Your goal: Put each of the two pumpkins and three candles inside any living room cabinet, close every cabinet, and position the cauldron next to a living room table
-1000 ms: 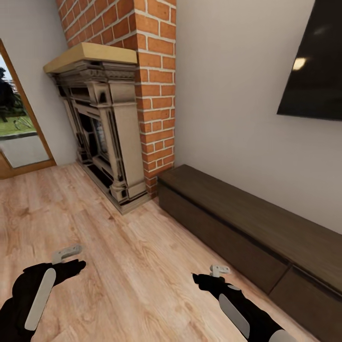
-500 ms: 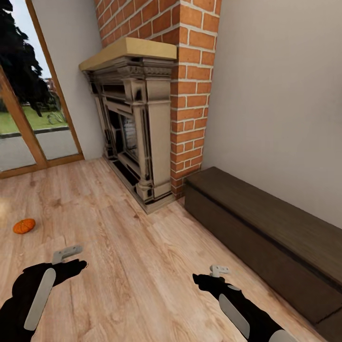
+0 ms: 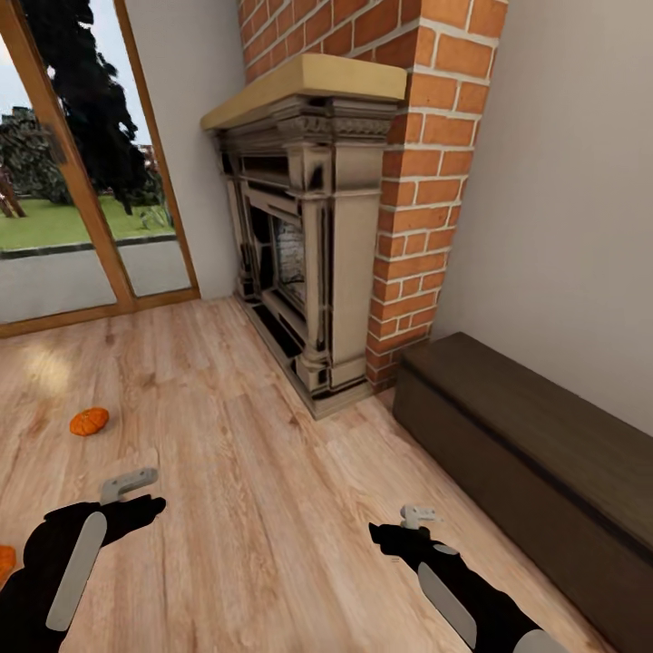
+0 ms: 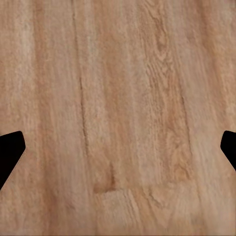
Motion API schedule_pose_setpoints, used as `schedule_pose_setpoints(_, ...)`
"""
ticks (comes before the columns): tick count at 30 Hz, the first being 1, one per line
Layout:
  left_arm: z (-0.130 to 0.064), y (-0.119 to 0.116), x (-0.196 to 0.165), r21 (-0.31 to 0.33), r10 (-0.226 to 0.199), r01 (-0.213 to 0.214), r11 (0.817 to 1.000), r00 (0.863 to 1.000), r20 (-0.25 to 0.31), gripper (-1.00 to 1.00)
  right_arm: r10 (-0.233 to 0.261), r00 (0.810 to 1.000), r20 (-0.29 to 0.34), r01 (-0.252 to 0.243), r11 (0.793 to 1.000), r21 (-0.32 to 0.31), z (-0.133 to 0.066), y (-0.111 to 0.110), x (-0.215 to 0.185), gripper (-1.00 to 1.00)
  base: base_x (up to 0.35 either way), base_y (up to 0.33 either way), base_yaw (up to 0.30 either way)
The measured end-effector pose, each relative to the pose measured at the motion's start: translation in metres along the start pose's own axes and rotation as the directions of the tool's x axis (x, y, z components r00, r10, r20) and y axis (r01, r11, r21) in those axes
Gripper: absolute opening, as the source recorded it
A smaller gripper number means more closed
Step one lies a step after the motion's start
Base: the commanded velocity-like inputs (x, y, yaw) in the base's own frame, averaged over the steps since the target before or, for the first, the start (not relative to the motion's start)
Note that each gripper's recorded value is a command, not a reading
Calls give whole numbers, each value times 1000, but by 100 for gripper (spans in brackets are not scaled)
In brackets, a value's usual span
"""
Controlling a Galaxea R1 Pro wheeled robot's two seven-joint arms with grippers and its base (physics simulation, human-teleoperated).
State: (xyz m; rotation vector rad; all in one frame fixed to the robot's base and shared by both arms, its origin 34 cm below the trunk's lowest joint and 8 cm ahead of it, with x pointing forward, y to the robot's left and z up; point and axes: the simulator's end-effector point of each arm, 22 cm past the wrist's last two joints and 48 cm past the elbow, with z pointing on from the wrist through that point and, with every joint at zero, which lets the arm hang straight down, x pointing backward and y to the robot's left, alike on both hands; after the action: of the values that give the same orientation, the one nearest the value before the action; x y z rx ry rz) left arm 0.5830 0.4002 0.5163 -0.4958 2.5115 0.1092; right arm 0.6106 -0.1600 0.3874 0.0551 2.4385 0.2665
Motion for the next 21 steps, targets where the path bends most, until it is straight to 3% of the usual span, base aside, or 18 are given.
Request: schedule_pose_setpoints(21,7,0,7,-4,1,-1,1000,1000,-19,100,-3,1000,-12,3,1000,-2,4,-1,7,100,278,175,229)
